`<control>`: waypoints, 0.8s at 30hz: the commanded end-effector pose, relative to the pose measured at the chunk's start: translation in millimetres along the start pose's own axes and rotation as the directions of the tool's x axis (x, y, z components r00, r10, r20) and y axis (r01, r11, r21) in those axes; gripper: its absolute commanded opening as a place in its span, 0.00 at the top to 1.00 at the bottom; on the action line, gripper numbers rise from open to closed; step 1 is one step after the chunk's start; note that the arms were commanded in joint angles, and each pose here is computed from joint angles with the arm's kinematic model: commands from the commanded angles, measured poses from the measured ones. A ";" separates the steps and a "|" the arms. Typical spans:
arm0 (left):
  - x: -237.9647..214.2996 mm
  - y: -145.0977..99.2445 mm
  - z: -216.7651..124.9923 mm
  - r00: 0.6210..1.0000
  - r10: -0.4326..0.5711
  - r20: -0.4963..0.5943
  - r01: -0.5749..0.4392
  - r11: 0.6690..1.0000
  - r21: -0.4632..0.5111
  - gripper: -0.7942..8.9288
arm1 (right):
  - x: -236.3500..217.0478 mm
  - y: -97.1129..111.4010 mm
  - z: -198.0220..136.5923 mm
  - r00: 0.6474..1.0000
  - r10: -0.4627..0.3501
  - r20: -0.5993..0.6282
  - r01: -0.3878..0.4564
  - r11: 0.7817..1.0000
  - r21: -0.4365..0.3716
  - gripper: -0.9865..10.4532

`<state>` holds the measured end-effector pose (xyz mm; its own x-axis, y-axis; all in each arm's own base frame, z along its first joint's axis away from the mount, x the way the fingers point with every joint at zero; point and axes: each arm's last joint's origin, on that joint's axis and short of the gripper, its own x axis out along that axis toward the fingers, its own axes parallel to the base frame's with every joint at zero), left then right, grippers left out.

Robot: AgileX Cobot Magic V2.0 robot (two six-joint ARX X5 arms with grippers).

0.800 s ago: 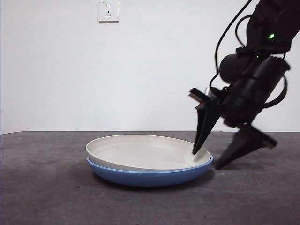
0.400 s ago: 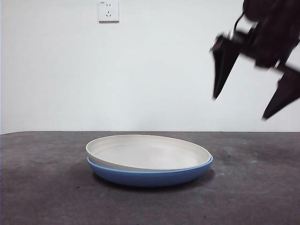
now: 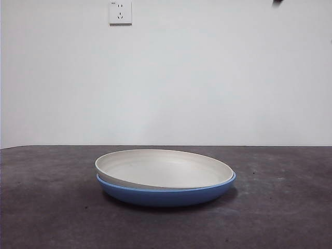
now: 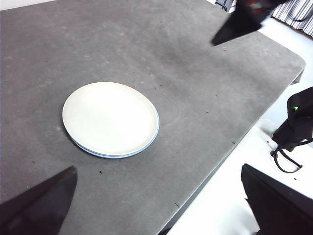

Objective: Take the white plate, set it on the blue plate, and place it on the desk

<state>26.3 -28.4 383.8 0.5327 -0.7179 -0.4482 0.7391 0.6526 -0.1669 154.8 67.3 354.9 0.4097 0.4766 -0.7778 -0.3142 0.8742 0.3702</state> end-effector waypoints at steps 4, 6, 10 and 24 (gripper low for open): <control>-4.4 -1.7 4.1 1.000 -0.007 0.028 0.007 1.000 0.008 0.34 | -46.1 11.1 -35.6 0.994 0.030 0.101 -0.020 0.995 -0.101 0.42; -4.5 -1.7 4.1 1.000 -0.007 0.029 0.007 1.000 0.008 0.34 | -57.2 11.6 -47.8 0.992 0.039 0.120 -0.026 0.993 -0.111 0.42; -4.5 -1.7 4.2 1.000 -0.008 0.029 0.007 1.000 0.009 0.34 | -77.1 11.1 -72.3 0.985 0.054 0.165 -0.031 0.989 -0.143 0.42; -4.5 -1.7 4.2 1.000 -0.007 0.030 0.007 1.000 0.009 0.34 | -101.3 9.4 -105.3 0.961 0.087 0.263 -0.039 0.982 -0.183 0.43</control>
<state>26.3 -28.4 383.8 0.5327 -0.7179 -0.4482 0.7391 0.6526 -0.1669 20.9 17.7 379.6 0.5851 0.5532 -0.5930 -0.4659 0.8278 0.3126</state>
